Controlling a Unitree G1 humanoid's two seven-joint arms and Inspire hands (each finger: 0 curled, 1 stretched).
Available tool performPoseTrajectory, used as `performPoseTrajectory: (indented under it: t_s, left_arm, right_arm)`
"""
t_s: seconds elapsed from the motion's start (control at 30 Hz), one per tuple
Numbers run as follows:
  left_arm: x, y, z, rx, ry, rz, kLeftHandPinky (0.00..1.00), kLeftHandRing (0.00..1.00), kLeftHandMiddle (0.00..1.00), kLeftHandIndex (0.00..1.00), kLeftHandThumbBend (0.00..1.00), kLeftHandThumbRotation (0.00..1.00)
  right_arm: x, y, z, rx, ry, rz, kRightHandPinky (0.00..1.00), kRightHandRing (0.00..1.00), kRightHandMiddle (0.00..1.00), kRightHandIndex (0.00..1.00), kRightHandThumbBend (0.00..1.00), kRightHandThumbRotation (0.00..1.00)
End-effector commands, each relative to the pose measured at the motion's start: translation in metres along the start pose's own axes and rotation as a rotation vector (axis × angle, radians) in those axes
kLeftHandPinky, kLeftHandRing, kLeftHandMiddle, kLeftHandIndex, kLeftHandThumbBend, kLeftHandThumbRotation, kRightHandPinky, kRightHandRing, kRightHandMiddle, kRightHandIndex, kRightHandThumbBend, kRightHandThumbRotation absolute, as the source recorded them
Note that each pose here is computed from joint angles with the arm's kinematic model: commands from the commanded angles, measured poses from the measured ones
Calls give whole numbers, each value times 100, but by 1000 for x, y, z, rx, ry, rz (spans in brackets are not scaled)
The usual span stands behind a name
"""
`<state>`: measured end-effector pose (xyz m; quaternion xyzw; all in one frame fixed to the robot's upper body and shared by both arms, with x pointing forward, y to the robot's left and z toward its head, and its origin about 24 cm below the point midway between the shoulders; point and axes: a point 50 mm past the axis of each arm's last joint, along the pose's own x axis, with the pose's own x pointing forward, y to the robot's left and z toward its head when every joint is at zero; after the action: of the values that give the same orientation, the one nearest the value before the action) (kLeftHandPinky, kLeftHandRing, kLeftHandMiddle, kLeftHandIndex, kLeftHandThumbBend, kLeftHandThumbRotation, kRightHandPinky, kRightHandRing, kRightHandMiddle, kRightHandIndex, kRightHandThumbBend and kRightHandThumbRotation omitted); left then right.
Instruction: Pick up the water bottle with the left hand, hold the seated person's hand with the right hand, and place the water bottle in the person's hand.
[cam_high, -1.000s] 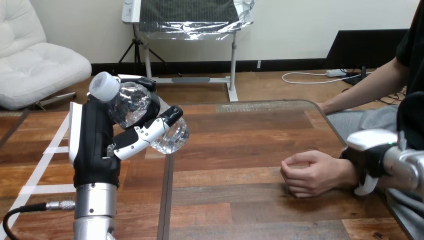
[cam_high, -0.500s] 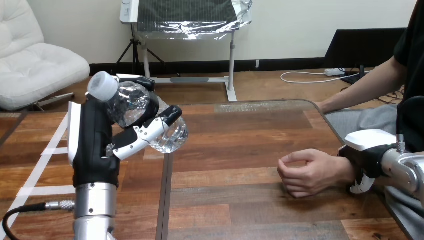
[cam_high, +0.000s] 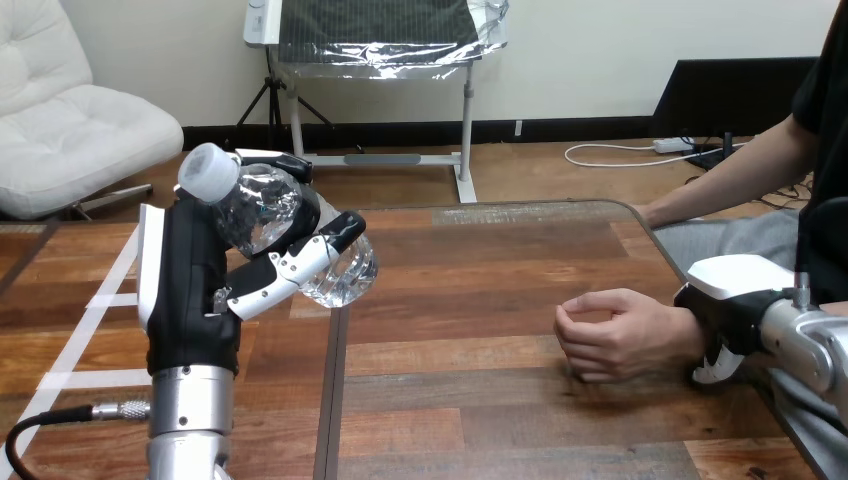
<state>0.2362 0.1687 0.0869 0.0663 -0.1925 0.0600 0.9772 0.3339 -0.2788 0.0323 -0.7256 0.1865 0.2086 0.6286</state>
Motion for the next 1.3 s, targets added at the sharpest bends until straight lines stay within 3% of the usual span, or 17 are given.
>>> performPoseTrajectory:
  t_s: [0.0,0.9,1.03,1.27]
  left_arm:
    - [14,1,25,-13,-129,10,42,42,45,50,65,0]
    - [16,2,24,-23,-129,8,43,43,46,50,64,0]
    - [16,3,24,-20,-129,10,43,43,46,50,64,0]
    - [17,3,24,-12,-131,8,43,43,46,50,64,0]
  right_arm:
    - [3,44,21,15,-59,113,38,46,55,60,68,0]
    - [2,34,16,87,-49,-58,23,33,43,44,66,0]
    - [0,31,15,115,-70,-117,22,32,42,43,69,0]
    - [1,22,12,150,-43,-137,24,33,43,47,70,0]
